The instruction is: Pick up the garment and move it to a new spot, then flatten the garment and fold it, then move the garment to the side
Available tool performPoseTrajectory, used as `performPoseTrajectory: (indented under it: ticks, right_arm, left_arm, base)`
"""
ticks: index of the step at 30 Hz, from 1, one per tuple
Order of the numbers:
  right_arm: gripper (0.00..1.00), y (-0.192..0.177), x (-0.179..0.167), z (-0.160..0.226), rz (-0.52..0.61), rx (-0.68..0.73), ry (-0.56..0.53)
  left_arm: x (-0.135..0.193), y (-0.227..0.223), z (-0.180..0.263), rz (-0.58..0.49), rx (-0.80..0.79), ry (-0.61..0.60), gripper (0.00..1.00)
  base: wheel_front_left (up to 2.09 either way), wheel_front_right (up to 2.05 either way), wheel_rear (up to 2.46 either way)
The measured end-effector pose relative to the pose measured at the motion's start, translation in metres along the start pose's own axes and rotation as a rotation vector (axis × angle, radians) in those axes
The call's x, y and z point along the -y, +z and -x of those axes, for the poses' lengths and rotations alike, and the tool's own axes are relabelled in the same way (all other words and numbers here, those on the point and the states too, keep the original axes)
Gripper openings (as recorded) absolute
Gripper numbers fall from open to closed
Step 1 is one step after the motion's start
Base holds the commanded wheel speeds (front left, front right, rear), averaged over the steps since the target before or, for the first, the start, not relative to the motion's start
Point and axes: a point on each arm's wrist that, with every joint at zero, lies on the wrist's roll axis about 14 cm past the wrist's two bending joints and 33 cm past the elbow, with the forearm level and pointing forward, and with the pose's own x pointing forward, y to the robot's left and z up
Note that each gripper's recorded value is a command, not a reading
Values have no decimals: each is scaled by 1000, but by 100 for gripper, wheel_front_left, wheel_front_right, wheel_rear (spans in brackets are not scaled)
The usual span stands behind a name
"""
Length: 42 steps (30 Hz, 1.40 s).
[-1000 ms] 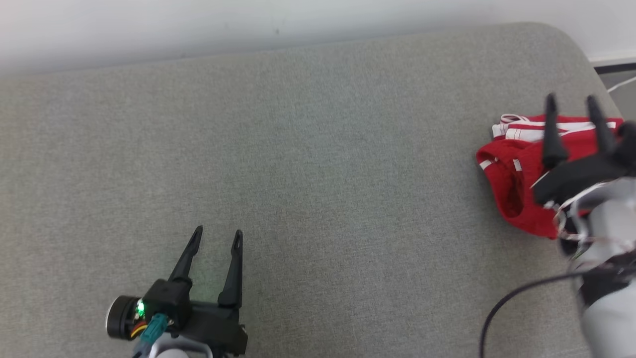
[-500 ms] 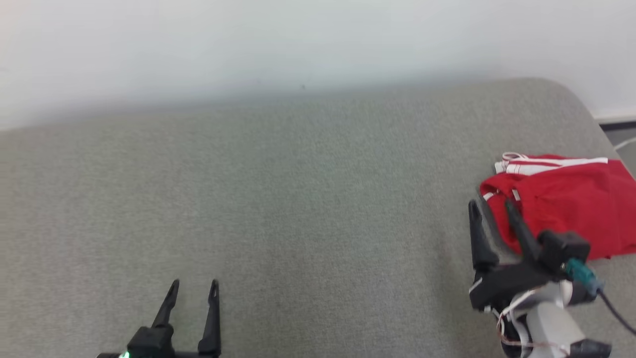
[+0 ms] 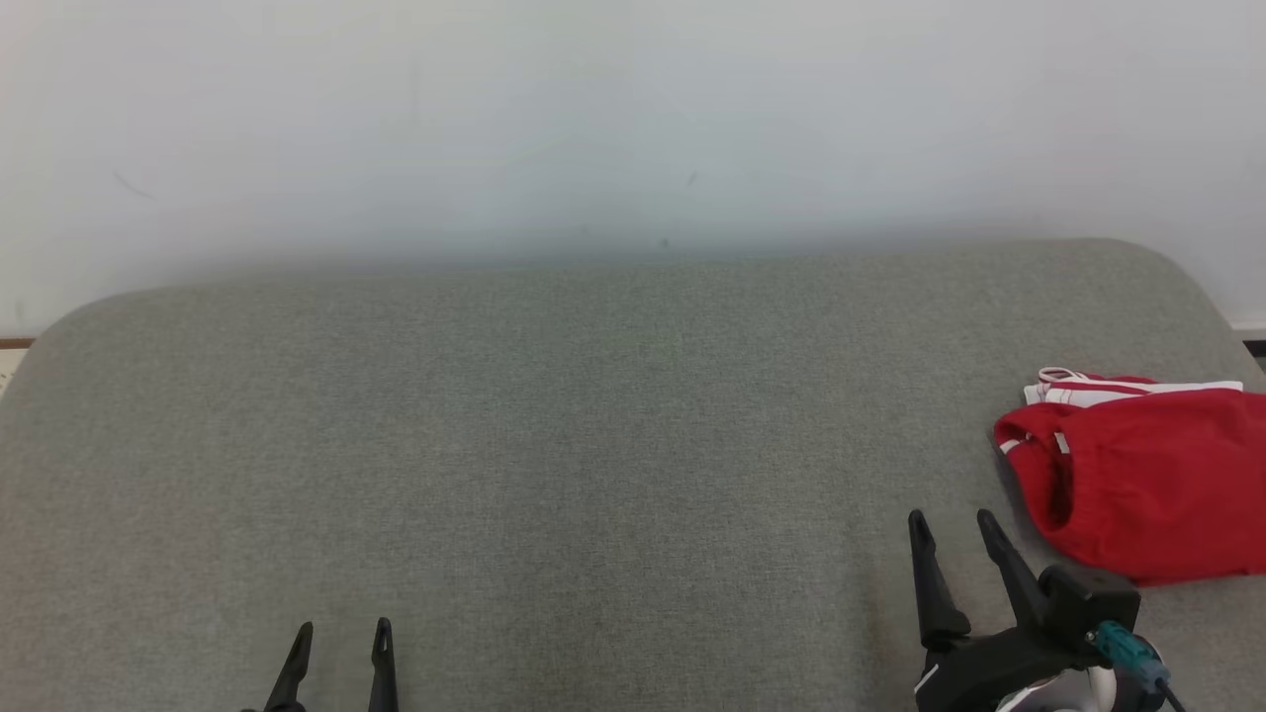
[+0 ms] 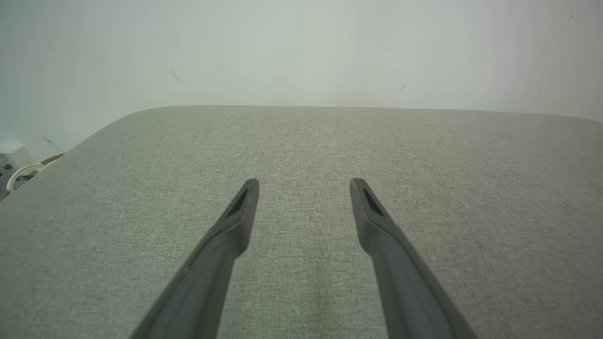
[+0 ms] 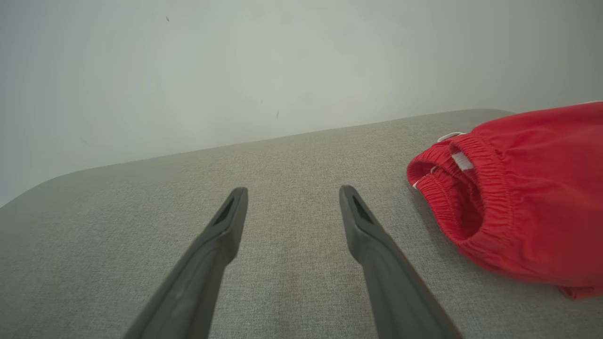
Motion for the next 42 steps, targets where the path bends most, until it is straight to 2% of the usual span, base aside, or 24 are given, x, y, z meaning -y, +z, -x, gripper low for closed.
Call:
performPoseTrajectory:
  ticks: [8, 14, 42]
  right_arm:
    - [100, 2, -17, 1, 12, 11, 45]
    - [100, 1, -21, 4, 13, 10, 50]
    - [100, 3, -7, 8, 13, 21, -6]
  left_arm:
    - [-19, 3, 11, -14, 6, 52, 100]
    - [-20, 5, 12, -8, 10, 52, 100]
    - [-15, 2, 11, 0, 5, 34, 100]
  base:
    - [0, 0, 0]
    - [0, 0, 0]
    - [0, 0, 0]
